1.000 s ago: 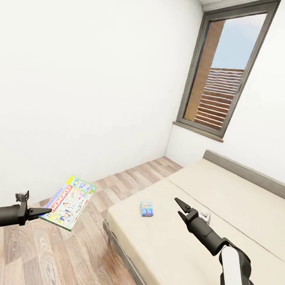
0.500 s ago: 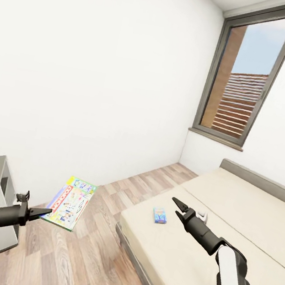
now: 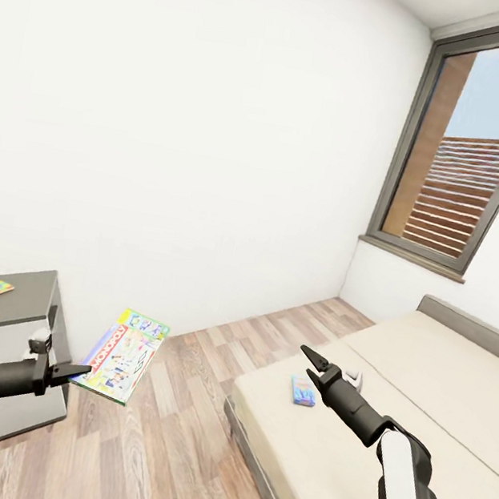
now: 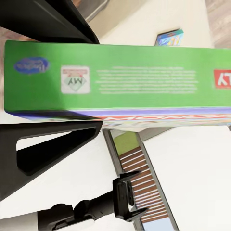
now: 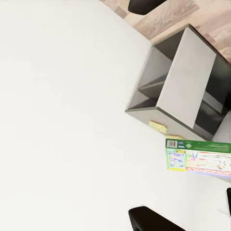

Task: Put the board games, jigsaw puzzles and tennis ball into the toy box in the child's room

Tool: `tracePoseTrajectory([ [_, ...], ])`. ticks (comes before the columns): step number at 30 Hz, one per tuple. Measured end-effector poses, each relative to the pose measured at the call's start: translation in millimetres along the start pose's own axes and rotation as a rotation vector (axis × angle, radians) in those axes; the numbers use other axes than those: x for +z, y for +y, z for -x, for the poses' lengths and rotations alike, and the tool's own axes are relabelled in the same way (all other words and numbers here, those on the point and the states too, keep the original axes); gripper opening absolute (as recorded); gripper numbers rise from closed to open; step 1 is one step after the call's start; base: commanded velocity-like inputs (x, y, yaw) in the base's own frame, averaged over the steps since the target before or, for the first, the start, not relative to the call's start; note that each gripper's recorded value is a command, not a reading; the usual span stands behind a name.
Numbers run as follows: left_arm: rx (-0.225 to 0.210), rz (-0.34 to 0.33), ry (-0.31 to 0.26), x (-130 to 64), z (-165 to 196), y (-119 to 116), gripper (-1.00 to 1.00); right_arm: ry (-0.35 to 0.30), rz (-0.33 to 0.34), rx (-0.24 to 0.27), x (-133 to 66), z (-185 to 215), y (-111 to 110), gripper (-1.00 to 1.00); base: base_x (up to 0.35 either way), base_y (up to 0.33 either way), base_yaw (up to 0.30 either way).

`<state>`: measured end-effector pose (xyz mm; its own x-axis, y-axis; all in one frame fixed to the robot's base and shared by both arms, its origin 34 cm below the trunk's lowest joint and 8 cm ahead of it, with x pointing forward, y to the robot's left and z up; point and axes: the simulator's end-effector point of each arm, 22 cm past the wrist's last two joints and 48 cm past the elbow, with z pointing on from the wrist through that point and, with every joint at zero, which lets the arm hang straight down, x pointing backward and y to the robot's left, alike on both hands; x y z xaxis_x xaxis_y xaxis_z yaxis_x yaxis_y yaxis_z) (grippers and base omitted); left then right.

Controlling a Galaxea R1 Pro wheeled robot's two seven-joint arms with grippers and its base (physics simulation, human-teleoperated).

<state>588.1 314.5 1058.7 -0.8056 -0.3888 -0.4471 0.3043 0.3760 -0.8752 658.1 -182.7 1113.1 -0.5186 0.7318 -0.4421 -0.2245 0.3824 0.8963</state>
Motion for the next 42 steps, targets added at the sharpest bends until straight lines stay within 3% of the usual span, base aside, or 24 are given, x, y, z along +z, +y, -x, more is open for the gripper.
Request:
tracePoseTrajectory([
  [20,0.014,-0.007,-0.006,-8.7,2.5,-22.5,-1.0,-0.005,0.011,-0.007,-8.6,4.2,22.7,1.0,0.0,0.0,0.243],
  [36,0.024,-0.012,-0.01,-10.8,3.8,-30.4,-1.0,0.003,0.005,0.004,-9.5,0.2,22.1,1.0,0.0,0.0,0.243],
  [42,0.028,-0.014,-0.014,-12.0,5.0,-32.8,-1.0,0.051,0.021,-0.021,0.5,-16.7,33.7,1.0,0.0,0.0,0.243],
])
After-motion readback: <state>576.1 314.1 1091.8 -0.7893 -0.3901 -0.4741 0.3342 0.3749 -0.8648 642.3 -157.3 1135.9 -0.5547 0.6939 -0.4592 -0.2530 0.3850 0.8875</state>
